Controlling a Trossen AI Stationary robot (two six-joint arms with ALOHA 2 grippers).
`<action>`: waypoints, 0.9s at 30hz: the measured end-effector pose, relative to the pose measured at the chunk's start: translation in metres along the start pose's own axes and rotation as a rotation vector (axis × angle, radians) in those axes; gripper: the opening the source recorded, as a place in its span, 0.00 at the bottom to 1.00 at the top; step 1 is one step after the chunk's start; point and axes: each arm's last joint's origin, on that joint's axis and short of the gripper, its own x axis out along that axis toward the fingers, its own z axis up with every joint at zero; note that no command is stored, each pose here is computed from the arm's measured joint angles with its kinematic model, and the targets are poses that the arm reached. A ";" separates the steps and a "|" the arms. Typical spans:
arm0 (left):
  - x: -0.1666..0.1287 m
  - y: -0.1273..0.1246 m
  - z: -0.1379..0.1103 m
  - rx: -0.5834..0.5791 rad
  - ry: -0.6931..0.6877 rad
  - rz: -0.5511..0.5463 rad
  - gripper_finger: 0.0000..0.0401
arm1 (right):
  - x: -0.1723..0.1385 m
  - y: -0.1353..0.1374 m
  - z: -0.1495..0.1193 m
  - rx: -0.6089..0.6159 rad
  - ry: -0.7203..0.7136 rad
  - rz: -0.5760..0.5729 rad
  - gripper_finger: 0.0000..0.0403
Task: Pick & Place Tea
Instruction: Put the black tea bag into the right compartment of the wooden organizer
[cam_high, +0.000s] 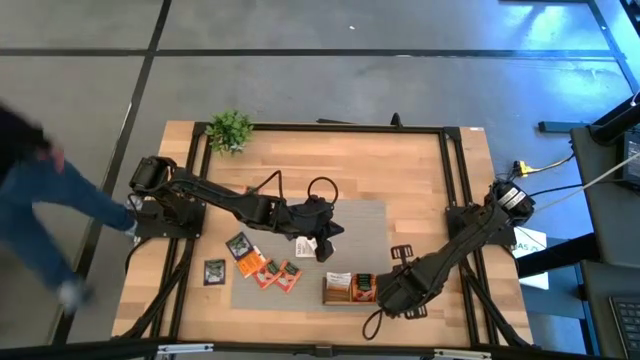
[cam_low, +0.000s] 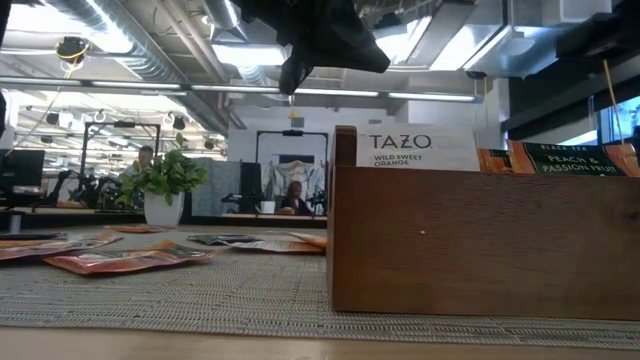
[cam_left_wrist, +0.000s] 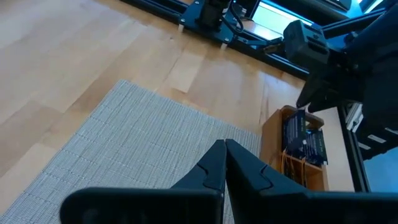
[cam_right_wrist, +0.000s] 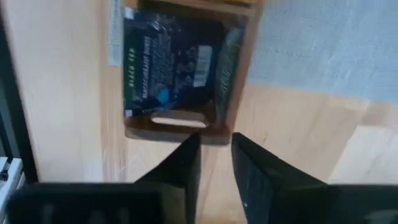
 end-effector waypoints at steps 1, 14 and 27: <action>0.000 0.000 0.000 0.000 0.000 0.000 0.01 | -0.002 0.000 0.000 0.015 0.005 -0.003 0.25; 0.000 0.000 0.000 -0.001 -0.001 0.001 0.01 | -0.031 0.033 0.015 -0.001 -0.206 0.199 0.30; 0.000 0.001 -0.001 -0.017 0.010 0.006 0.01 | 0.014 0.043 0.015 -0.012 -0.240 0.360 0.30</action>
